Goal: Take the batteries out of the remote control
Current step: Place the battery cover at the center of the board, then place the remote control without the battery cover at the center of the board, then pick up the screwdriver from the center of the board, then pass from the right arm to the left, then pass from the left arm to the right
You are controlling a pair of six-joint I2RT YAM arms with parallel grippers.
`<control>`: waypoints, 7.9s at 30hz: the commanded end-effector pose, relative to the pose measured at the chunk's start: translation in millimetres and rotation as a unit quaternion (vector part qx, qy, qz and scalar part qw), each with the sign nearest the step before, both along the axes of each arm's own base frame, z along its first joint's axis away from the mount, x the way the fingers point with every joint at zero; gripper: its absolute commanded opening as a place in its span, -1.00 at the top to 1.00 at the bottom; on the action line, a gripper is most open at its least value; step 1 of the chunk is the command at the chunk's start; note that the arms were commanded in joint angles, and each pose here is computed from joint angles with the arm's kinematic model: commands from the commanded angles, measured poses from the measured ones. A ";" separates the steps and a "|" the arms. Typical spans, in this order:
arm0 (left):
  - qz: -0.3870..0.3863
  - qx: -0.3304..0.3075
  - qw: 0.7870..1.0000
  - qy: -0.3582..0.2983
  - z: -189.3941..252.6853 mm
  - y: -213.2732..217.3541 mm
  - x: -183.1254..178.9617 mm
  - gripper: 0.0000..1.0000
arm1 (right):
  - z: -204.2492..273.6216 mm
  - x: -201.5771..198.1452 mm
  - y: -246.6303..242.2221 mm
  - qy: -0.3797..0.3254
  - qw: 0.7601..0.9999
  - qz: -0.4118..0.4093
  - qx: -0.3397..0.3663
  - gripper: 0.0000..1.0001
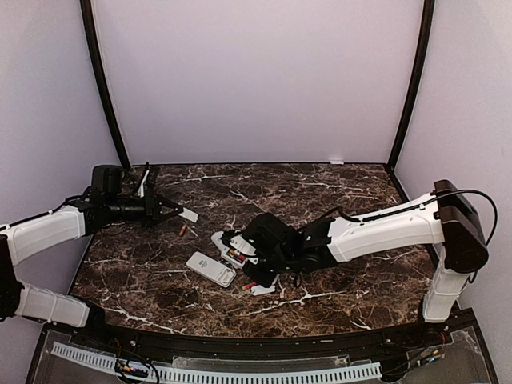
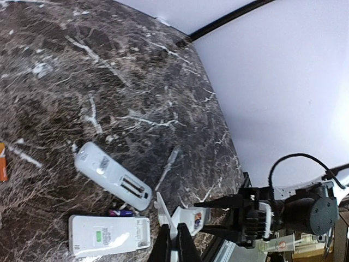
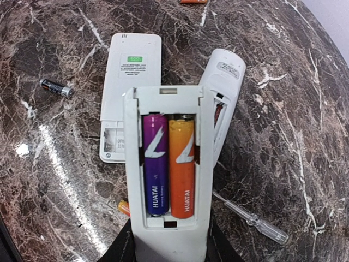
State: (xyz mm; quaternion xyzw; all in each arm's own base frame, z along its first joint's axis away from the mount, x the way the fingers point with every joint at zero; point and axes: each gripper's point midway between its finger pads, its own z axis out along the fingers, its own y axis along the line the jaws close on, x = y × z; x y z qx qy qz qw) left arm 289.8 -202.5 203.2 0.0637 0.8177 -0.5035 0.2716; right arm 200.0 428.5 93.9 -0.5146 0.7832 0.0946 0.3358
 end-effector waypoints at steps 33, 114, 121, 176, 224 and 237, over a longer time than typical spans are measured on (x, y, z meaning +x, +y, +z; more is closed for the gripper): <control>0.227 0.074 0.958 0.156 -132.6 101.5 -3.1 -0.59 | -52.9 -83.8 44.7 0.133 0.980 0.114 -0.095 0.86; 0.105 0.186 0.974 -0.073 3.4 64.6 26.0 -0.67 | -70.2 62.8 -84.8 0.079 0.990 -0.071 -0.094 0.95; 0.042 0.097 0.993 -0.047 4.8 25.2 4.8 -0.63 | -26.4 60.5 -65.0 0.086 0.994 -0.070 -0.014 1.00; -0.305 -0.057 0.944 -0.114 37.0 -114.1 -104.6 0.68 | 122.5 -37.9 5.4 0.355 0.888 0.164 0.244 1.00; -0.113 -0.209 0.968 -0.076 85.0 -99.7 -63.3 1.00 | 189.0 2.4 -6.7 0.213 0.854 0.043 0.473 0.32; -0.115 -0.204 0.970 -0.068 78.5 -99.8 -62.6 1.00 | 189.5 1.7 -5.2 0.218 0.849 0.048 0.479 0.54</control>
